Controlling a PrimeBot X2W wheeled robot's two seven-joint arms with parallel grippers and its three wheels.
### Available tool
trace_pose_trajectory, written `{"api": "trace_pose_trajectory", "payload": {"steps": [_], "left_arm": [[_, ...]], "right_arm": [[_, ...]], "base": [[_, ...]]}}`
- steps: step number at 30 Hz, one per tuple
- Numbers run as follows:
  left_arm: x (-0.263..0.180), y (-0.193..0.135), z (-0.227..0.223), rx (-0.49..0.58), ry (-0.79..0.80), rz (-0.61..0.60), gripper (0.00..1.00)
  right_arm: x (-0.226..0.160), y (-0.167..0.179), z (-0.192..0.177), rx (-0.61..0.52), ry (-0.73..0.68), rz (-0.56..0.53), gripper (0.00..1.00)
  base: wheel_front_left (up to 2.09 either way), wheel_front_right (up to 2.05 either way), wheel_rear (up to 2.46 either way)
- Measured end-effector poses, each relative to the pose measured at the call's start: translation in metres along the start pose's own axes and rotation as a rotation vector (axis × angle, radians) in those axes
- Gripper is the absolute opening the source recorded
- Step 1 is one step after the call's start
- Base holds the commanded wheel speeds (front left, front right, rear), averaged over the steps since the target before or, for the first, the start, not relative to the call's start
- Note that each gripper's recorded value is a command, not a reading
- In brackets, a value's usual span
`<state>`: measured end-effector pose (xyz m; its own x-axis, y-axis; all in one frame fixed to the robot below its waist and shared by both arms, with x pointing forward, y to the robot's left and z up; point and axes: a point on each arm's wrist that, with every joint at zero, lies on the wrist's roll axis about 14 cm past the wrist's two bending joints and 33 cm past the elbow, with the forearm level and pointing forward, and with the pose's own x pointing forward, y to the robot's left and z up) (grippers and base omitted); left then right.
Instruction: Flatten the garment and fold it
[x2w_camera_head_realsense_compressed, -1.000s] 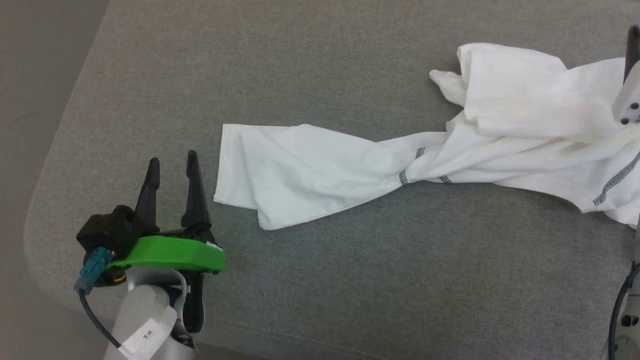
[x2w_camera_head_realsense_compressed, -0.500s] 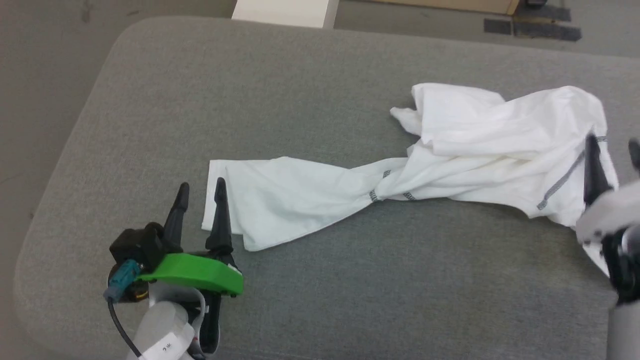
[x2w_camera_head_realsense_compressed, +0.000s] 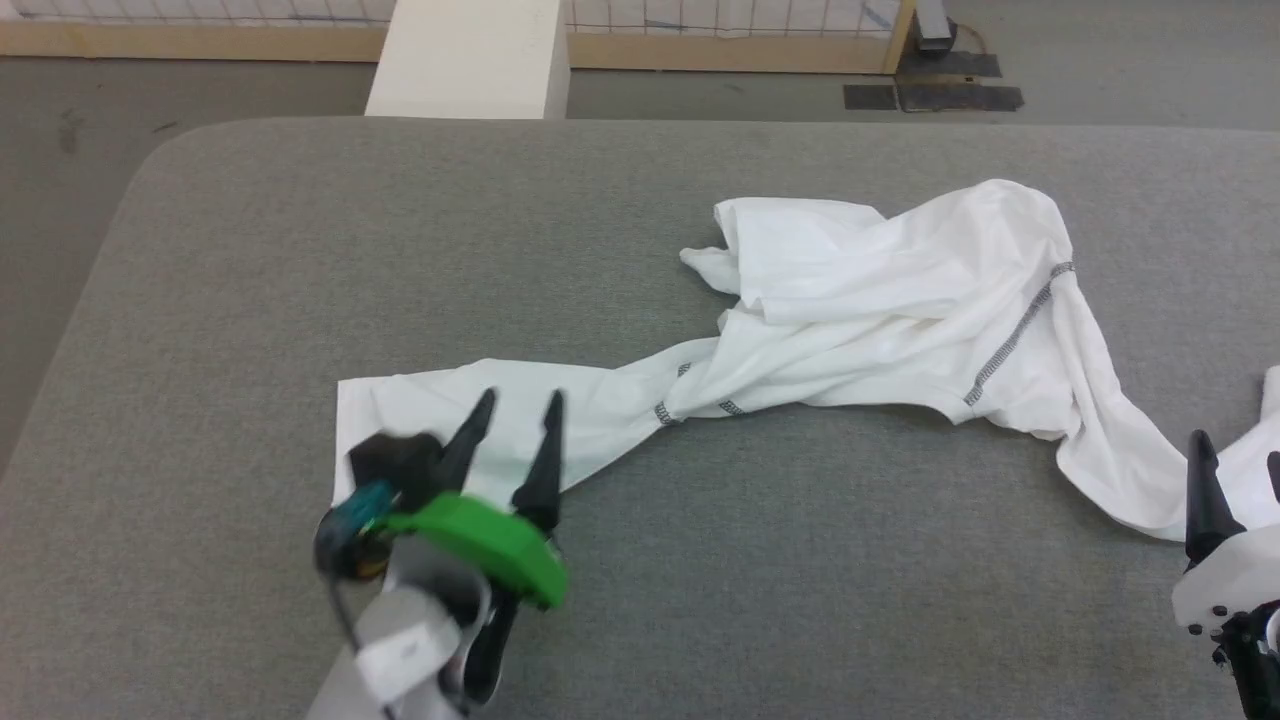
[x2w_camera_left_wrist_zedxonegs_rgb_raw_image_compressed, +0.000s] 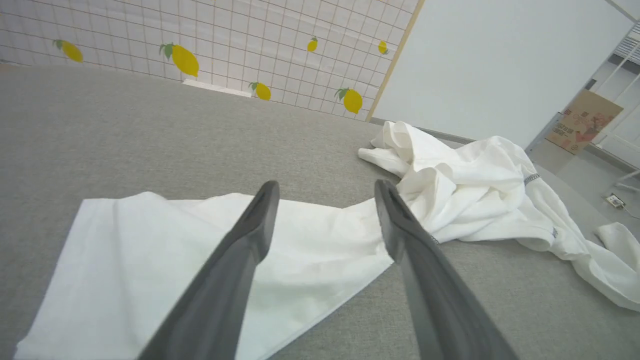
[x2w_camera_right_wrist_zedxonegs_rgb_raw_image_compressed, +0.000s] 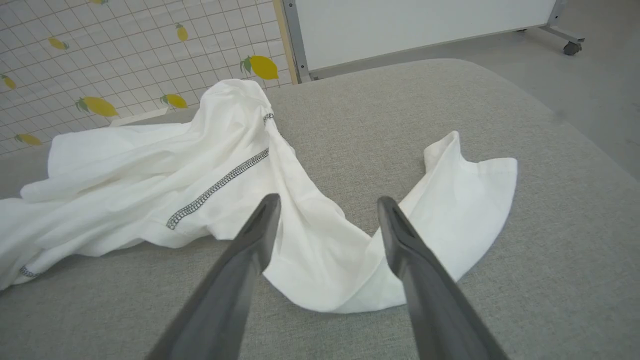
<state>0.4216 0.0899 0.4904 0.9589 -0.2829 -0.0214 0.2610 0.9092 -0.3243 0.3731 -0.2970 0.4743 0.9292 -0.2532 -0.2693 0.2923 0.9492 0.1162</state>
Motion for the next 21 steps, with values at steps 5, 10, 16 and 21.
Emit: {"api": "trace_pose_trajectory", "payload": {"steps": [5, 10, 16, 21], "left_arm": [[0.035, -0.049, -0.023, 0.069, 0.245, -0.18, 1.0], [0.042, -0.067, -0.067, 0.18, 0.553, -0.268, 1.0], [0.054, -0.044, -0.085, 0.252, 0.639, -0.216, 1.0], [0.054, -0.039, -0.105, 0.225, 0.689, -0.206, 0.21]], "right_arm": [[-0.002, -0.006, 0.0, 0.006, -0.003, -0.016, 1.0], [0.0, -0.011, -0.006, 0.016, 0.01, -0.032, 1.0], [0.003, -0.019, -0.016, 0.031, 0.029, -0.056, 1.0], [0.006, -0.025, -0.023, 0.041, 0.039, -0.077, 1.0]], "base": [[0.0, 0.0, 0.0], [0.0, 0.0, 0.0], [0.0, 0.0, 0.0], [0.0, 0.0, 0.0]]}}
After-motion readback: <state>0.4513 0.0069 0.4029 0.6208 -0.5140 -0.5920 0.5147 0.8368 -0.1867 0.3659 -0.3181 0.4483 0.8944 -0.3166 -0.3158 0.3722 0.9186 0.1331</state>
